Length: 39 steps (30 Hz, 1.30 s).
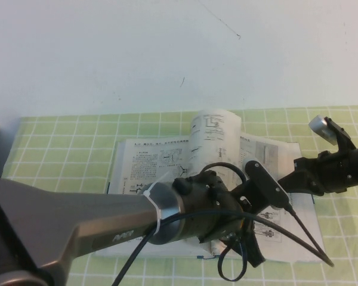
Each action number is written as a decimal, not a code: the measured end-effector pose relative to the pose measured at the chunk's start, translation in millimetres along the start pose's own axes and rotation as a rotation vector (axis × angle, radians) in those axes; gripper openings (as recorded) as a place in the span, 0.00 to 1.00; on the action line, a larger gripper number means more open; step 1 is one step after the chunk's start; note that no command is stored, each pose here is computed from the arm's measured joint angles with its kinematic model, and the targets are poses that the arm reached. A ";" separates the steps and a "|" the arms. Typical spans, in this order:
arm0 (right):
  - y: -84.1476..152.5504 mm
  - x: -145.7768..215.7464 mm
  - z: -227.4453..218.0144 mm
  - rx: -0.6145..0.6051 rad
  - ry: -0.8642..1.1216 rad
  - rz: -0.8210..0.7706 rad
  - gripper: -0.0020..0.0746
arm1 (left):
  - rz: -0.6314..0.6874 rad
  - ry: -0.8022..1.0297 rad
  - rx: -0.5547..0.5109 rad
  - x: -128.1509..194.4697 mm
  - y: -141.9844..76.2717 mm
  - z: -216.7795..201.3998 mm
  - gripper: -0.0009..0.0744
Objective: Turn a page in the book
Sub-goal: Open the closed book
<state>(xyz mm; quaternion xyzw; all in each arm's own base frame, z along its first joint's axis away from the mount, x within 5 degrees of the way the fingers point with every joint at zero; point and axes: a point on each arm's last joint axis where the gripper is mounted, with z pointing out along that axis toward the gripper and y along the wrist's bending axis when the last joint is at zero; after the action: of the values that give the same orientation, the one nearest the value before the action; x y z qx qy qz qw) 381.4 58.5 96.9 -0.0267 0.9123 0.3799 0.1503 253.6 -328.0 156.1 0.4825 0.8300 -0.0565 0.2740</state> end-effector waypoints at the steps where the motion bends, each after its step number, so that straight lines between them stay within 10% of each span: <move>1: 0.1 0.1 0.0 -0.002 0.001 0.000 0.02 | -0.011 0.007 -0.020 0.5 2.8 -0.9 0.01; 16: 1.0 1.4 0.0 -0.011 0.015 -0.004 0.02 | -0.168 0.076 -0.322 3.7 44.4 -65.6 0.01; 23: 5.8 -0.4 -7.1 0.004 0.011 -0.039 0.02 | -0.193 -0.020 -0.313 -6.0 47.5 -93.7 0.01; 39: 70.2 -12.7 -88.3 0.133 -0.087 -0.338 0.02 | -0.172 0.033 -0.164 8.8 23.3 -1.9 0.01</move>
<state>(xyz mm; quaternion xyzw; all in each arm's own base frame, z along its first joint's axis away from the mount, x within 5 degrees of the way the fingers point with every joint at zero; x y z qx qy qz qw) 359.7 45.6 207.5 -0.1534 0.9106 0.2887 0.2528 268.9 -308.2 157.2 0.3865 0.8745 -0.0039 0.2931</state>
